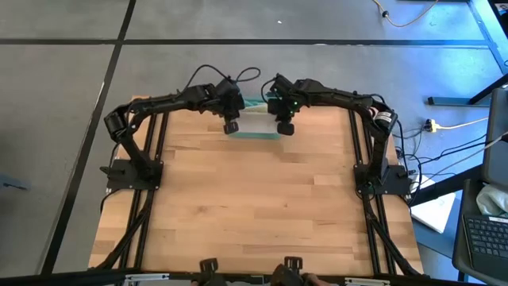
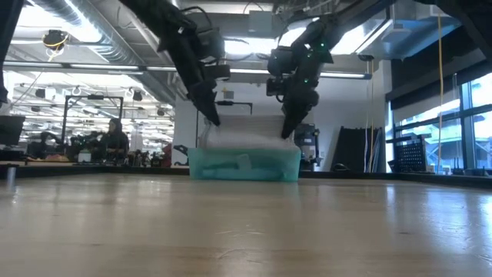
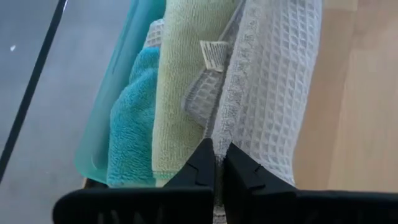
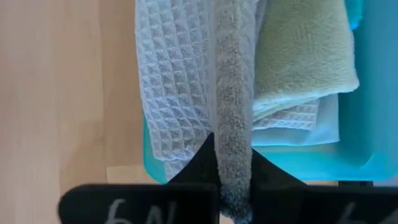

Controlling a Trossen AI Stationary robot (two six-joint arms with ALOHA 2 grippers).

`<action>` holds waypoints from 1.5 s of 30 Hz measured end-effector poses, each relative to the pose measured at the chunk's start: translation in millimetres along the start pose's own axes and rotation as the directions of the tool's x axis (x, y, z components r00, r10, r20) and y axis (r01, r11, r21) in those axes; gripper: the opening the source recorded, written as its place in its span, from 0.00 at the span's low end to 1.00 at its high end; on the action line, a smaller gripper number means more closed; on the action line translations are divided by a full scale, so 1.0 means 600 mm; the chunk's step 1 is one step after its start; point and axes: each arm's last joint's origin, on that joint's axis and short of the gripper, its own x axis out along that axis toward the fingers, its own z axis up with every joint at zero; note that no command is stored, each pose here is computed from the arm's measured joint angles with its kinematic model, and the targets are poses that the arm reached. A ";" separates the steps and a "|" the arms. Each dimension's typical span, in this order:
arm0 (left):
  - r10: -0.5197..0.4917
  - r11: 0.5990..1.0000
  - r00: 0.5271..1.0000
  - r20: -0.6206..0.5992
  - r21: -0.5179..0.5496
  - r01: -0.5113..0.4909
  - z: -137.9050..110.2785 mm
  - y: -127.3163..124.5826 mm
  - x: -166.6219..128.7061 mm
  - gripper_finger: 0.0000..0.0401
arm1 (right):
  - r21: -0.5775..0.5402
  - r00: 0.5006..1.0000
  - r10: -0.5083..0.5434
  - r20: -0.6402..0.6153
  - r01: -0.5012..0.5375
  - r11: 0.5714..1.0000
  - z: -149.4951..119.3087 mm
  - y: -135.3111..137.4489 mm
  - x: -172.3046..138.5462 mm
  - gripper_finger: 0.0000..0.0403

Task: Fold microfiber towels
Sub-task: Put the folded gray towel into the bin

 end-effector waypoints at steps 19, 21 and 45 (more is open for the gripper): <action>0.056 0.993 0.998 -0.015 0.106 -0.055 0.002 0.018 0.036 0.23 | 0.061 1.000 -0.006 0.008 0.005 0.998 -0.003 -0.006 0.000 0.35; 0.099 0.988 0.995 0.001 0.117 -0.099 0.013 0.025 0.027 0.25 | 0.098 1.000 0.004 -0.011 -0.003 0.995 -0.005 -0.004 0.000 0.36; -0.077 0.994 0.997 0.021 0.084 0.075 0.005 0.018 0.029 0.15 | 0.116 0.972 0.064 0.227 -0.092 0.989 0.045 -0.025 0.028 0.02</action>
